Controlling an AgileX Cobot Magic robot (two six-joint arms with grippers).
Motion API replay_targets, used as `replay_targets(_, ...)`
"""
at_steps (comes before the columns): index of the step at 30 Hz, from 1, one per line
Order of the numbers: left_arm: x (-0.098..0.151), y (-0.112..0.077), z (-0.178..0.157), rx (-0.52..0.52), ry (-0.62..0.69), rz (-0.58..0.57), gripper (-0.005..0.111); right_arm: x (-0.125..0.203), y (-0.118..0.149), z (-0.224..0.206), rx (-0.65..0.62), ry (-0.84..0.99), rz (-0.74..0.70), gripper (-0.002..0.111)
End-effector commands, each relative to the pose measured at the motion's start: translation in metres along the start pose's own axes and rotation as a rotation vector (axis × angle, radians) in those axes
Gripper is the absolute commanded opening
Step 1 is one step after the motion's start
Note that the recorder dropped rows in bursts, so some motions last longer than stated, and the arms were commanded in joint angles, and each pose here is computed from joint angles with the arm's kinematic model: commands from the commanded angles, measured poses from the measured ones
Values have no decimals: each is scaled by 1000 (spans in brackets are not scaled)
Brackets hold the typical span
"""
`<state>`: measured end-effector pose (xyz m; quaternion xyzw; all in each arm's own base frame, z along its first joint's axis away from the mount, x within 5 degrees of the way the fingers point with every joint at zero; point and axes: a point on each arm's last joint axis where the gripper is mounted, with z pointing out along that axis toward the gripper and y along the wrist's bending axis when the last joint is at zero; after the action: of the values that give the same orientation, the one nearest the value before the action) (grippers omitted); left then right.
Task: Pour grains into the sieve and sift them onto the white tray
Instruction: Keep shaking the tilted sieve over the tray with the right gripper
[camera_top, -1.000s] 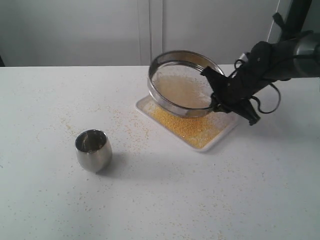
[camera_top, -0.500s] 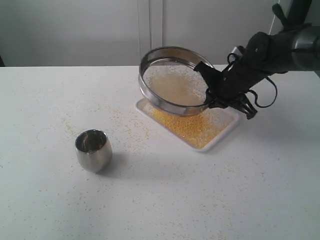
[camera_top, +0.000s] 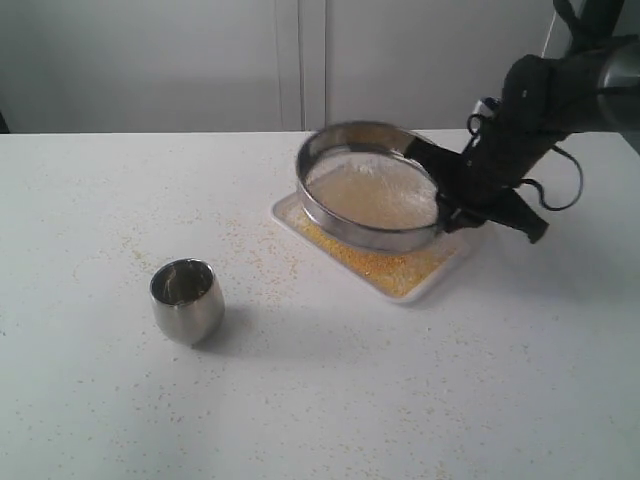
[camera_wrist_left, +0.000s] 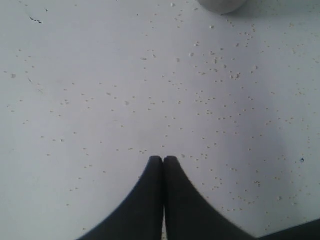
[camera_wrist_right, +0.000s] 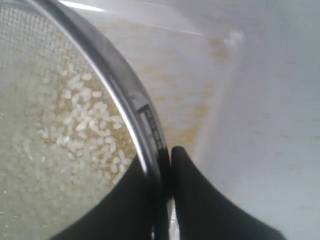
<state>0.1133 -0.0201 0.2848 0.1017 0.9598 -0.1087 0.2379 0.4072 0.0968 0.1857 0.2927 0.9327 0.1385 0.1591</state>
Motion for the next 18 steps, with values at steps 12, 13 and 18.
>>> replay_targets(12, 3, 0, 0, 4, 6, 0, 0, -5, 7, -12, 19, -79, 35, 0)
replay_targets(13, 3, 0, 0, 4, 6, 0, 0, -5, 16, -8, -59, -113, 60, 0)
replay_targets(18, 3, 0, 0, 4, 6, 0, 0, -1, 8, -8, 74, -60, 0, 0)
